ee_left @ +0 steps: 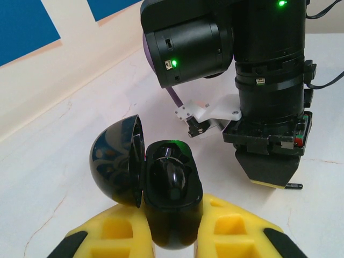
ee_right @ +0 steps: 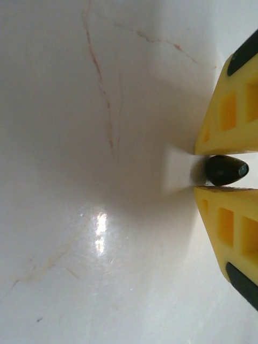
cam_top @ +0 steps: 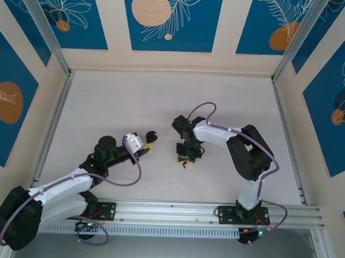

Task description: Insert wireless bluetooth earbuds into charging case

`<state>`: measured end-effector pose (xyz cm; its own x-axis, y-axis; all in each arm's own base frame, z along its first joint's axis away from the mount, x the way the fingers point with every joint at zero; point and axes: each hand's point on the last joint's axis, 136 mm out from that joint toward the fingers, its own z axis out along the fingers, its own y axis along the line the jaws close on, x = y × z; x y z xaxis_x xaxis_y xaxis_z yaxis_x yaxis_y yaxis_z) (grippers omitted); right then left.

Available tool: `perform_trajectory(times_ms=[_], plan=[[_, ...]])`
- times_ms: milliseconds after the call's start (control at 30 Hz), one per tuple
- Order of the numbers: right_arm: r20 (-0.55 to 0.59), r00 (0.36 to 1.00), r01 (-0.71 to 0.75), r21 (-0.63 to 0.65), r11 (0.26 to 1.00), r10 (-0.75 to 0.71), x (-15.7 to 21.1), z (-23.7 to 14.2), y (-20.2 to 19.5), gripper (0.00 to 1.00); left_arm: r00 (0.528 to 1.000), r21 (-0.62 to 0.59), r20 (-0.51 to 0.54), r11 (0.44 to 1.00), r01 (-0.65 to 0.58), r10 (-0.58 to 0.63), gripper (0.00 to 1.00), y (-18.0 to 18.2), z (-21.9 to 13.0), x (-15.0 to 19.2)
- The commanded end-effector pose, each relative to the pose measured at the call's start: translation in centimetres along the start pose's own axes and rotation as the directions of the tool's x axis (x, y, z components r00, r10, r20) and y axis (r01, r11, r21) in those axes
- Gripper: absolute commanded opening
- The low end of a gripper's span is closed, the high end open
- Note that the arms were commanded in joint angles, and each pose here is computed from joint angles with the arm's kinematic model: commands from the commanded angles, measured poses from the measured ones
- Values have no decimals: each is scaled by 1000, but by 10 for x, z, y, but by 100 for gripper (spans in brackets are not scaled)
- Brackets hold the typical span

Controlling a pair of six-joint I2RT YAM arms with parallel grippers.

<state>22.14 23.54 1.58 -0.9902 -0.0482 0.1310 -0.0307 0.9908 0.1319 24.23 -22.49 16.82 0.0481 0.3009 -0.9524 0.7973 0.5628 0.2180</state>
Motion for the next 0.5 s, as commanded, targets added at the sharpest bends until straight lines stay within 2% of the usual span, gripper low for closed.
perform_trajectory(times_ms=[0,233,467], plan=[[-44,999,4,45,999,-2,12,3,-5,20,1000,2,6,1000,-19,19,15,-2,-1,-1],[35,999,-2,-14,1000,2,8,-11,1,18,1000,16,-11,1000,-2,2,15,-4,4,6],[197,980,0,-159,987,31,-10,-36,11,17,996,67,3,994,86,-86,14,-12,22,19]])
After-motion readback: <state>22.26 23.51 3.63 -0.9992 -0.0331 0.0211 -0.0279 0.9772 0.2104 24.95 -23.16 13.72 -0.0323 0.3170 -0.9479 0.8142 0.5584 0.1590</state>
